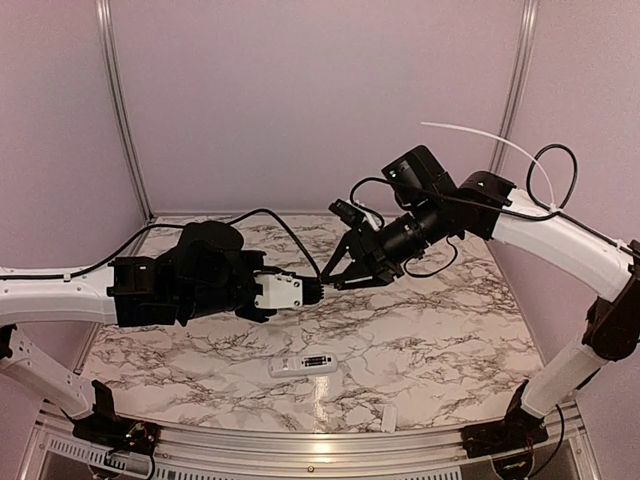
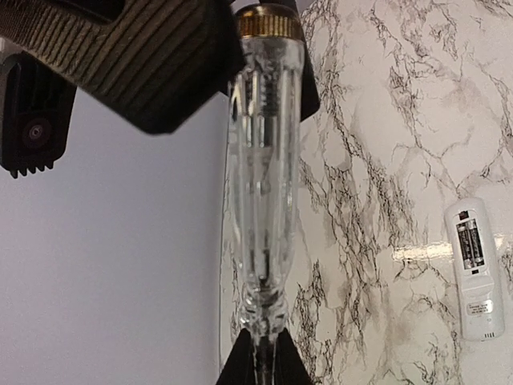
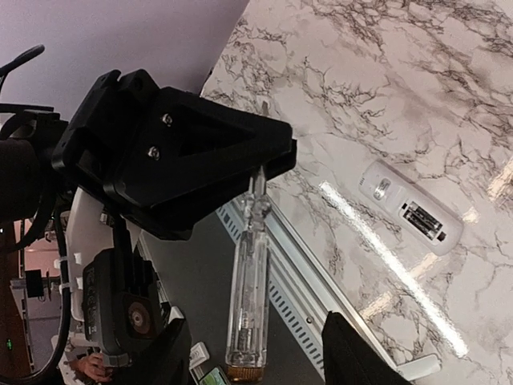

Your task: Unload the batteries from the remote control

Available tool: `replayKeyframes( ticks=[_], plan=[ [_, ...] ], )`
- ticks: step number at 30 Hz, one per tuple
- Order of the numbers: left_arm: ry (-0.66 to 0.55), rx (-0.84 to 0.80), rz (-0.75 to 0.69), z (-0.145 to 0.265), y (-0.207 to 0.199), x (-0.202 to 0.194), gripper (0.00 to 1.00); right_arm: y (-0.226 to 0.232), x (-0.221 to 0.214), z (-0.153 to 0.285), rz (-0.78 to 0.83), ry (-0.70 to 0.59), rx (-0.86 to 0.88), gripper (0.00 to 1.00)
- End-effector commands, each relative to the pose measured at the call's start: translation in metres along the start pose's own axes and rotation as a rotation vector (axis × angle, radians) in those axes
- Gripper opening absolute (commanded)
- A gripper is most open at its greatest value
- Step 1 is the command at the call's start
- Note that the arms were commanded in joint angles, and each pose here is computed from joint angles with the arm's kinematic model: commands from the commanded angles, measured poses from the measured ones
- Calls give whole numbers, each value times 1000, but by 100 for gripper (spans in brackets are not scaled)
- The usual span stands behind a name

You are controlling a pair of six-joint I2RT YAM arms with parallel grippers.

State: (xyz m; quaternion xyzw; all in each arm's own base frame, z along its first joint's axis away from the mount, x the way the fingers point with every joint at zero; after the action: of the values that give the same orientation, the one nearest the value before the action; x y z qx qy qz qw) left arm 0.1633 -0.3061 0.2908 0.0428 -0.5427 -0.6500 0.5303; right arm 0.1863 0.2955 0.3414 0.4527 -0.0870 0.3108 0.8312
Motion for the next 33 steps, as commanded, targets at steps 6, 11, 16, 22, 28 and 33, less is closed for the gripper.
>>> replayKeyframes(
  ticks=[6,11,16,22,28,33],
  plan=[
    [56,78,280,10,19,4,0,15,18,20,-29,-207,-49,60],
    [89,71,351,4,19,5,0,16,22,23,-78,-279,-49,52],
    [112,55,378,-3,21,11,0,15,27,22,-100,-284,-73,48],
    [136,51,406,-8,23,14,0,16,36,24,-112,-284,-117,42],
    [144,57,430,-11,24,19,0,15,38,18,-116,-270,-117,34],
    [156,57,455,-15,24,21,0,18,37,5,-113,-226,-128,32]
  ],
)
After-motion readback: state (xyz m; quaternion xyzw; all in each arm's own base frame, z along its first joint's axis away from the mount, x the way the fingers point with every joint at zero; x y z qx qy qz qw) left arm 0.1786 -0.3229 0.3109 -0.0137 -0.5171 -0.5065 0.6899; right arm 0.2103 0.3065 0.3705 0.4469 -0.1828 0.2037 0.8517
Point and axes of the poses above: each gripper's point midway between its finger pads, its own z axis back along the fingers, its own y axis along the line the jaws close on, x = y × z, the point moved 9 cm from there along z, back along the fingers, and after that the axes turned 9 degrees about z, right-handed, at the moved point
